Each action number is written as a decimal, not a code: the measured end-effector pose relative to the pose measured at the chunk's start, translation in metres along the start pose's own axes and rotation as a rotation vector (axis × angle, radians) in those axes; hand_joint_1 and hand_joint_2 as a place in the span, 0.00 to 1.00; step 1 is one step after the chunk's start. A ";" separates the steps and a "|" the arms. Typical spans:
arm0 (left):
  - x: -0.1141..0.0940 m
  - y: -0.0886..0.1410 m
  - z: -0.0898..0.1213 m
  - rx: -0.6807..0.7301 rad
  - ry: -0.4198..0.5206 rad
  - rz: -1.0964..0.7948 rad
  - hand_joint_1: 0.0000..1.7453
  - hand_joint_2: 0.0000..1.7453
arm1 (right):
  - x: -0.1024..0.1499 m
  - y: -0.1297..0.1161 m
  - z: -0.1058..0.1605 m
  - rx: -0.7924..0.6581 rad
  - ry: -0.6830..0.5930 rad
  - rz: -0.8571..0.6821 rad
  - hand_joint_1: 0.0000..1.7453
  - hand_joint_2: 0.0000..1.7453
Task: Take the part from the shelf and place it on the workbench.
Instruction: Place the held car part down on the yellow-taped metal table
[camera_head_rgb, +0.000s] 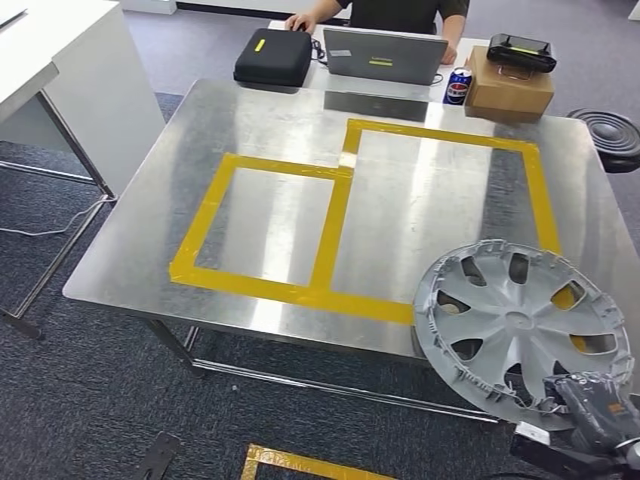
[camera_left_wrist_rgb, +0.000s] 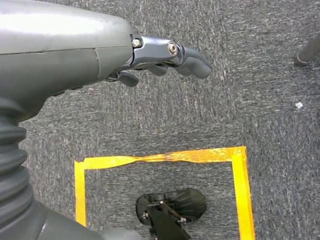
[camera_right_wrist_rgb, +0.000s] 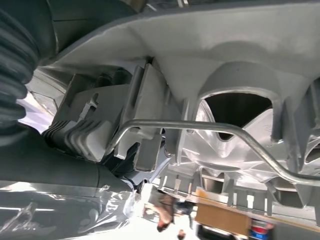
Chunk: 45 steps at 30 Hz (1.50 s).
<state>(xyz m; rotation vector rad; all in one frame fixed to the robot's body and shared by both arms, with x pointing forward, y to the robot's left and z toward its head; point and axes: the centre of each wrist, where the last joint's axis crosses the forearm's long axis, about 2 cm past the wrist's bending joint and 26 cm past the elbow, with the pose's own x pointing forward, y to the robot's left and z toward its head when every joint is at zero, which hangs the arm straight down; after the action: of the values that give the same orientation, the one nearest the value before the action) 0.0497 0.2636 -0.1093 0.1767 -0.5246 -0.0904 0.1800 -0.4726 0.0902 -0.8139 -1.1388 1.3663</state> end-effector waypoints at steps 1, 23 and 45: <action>0.000 0.000 0.000 0.000 0.000 0.000 0.00 1.00 | -0.004 0.000 0.002 -0.001 0.014 -0.002 1.00 1.00; 0.000 0.000 0.000 -0.018 -0.013 -0.014 0.00 1.00 | -0.016 -0.007 0.008 -0.040 0.050 0.052 1.00 1.00; -0.004 0.002 0.001 -0.012 0.001 -0.036 0.00 1.00 | 0.007 0.006 0.018 -0.018 -0.010 0.044 1.00 1.00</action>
<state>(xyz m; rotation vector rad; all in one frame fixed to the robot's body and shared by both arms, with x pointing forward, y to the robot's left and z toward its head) 0.0454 0.2659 -0.1100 0.1747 -0.5204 -0.1282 0.1608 -0.4686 0.0908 -0.8504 -1.1489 1.3999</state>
